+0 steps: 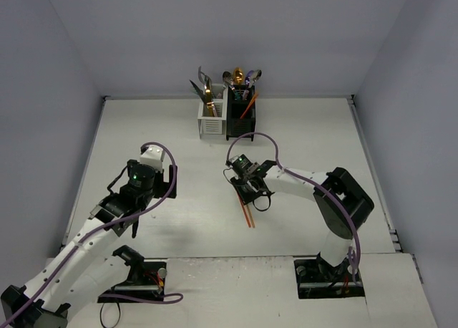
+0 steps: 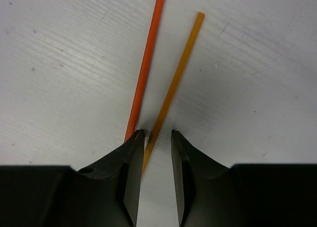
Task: Sort the eating utensils into containers
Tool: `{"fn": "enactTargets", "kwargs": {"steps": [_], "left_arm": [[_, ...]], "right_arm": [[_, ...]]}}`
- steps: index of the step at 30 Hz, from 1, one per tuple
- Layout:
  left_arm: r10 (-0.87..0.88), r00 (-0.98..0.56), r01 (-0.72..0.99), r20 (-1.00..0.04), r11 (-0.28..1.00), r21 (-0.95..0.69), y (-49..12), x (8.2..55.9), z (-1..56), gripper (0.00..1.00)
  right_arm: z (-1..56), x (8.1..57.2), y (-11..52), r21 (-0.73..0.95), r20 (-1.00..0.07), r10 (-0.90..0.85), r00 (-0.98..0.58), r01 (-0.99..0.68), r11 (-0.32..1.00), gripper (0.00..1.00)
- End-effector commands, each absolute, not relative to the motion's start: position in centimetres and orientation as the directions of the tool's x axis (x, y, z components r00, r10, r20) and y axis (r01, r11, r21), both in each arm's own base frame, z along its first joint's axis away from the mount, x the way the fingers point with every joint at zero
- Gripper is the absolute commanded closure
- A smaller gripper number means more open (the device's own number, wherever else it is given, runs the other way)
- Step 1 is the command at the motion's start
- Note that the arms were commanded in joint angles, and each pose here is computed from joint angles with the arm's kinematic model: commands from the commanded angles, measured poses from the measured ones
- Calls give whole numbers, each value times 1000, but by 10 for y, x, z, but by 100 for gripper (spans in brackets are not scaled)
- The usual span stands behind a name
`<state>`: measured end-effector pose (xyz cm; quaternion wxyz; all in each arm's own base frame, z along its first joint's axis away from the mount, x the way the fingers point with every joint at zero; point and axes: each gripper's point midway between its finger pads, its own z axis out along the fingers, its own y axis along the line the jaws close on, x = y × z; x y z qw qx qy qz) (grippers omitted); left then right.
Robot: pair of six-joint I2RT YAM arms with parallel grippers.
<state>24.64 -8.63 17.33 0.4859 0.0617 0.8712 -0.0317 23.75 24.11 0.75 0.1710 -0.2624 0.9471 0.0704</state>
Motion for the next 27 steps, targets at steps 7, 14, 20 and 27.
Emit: {"fn": "enactTargets", "kwargs": {"steps": [7, 14, 20, 27], "left_arm": [[63, -471, 122, -880, 993, 6, -86, 257, 189, 13], [64, -471, 113, -880, 994, 12, -84, 258, 189, 13], [65, -470, 113, -880, 994, 13, -84, 258, 189, 13], [65, -466, 111, -882, 994, 14, -84, 258, 190, 13]], "right_arm": [[-11, 229, 229, 0, -298, -465, -834, -487, 873, 84], [-10, 240, 220, -5, -290, -442, -849, -461, 888, 100], [39, 288, 219, -41, -422, -393, -817, -415, 909, 100], [199, 387, 236, -23, -774, -200, -601, -289, 957, 100]]}}
